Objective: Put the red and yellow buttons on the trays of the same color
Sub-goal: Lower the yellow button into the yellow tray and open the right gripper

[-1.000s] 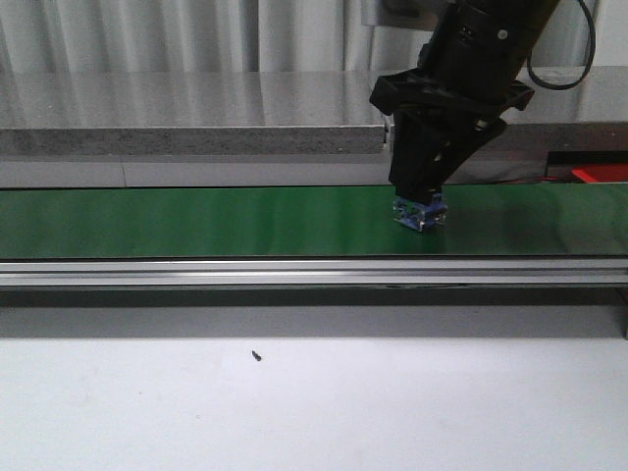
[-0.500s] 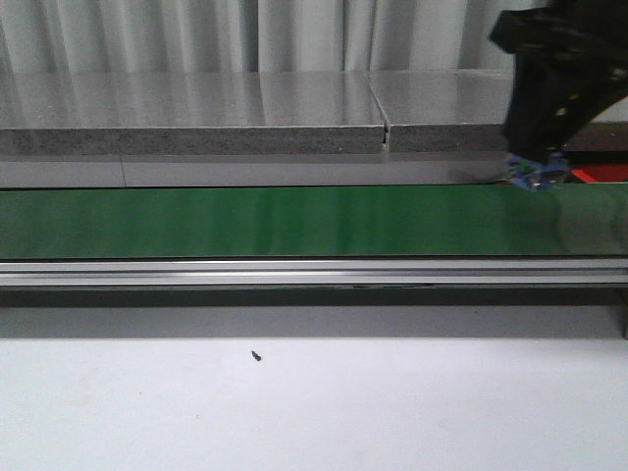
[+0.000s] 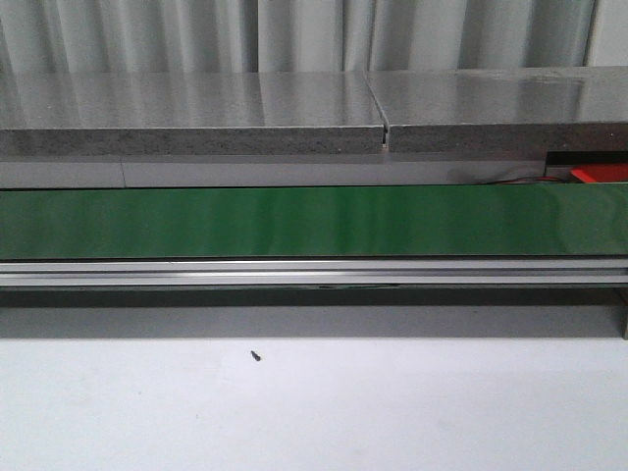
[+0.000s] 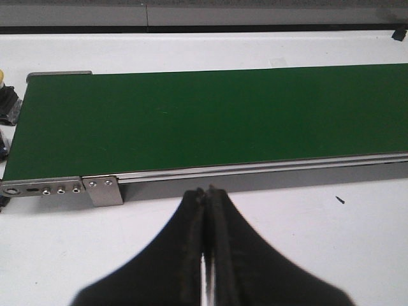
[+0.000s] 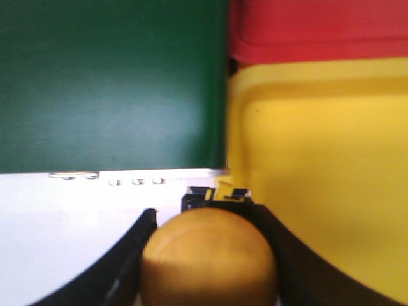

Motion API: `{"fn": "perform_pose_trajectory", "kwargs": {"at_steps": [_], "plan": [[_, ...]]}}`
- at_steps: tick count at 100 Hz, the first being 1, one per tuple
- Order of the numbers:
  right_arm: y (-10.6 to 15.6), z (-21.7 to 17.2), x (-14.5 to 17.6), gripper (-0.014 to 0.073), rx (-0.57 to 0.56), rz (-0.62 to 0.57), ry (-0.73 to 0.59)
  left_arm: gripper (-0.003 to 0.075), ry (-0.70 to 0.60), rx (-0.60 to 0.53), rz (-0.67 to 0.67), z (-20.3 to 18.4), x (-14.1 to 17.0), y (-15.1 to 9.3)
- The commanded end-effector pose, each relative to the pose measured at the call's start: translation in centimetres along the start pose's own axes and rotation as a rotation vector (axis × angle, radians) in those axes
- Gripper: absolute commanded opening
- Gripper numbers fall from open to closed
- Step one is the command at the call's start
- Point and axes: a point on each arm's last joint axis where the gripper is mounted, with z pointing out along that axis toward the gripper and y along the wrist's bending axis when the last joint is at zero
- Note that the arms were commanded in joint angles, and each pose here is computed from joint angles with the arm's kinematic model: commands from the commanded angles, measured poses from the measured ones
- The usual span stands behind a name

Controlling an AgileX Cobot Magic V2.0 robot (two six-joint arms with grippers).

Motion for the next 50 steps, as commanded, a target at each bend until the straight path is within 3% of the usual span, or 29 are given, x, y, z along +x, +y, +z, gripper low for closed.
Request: {"fn": "perform_pose_trajectory", "kwargs": {"at_steps": [1,33,50], "plan": [[-1.4,-1.5,-0.1,0.0274,0.048,0.069,-0.083,-0.0019,-0.098,0.011,-0.015,-0.5,-1.3,-0.2],[-5.0,-0.6,0.2,0.0274,0.143,0.273,-0.198,-0.0019,-0.098,0.011,-0.015,-0.5,-1.3,-0.2],[-6.0,2.1,0.0,0.0274,0.136,0.335,-0.143,-0.0019,-0.098,0.011,-0.015,-0.5,-1.3,-0.2]]}}
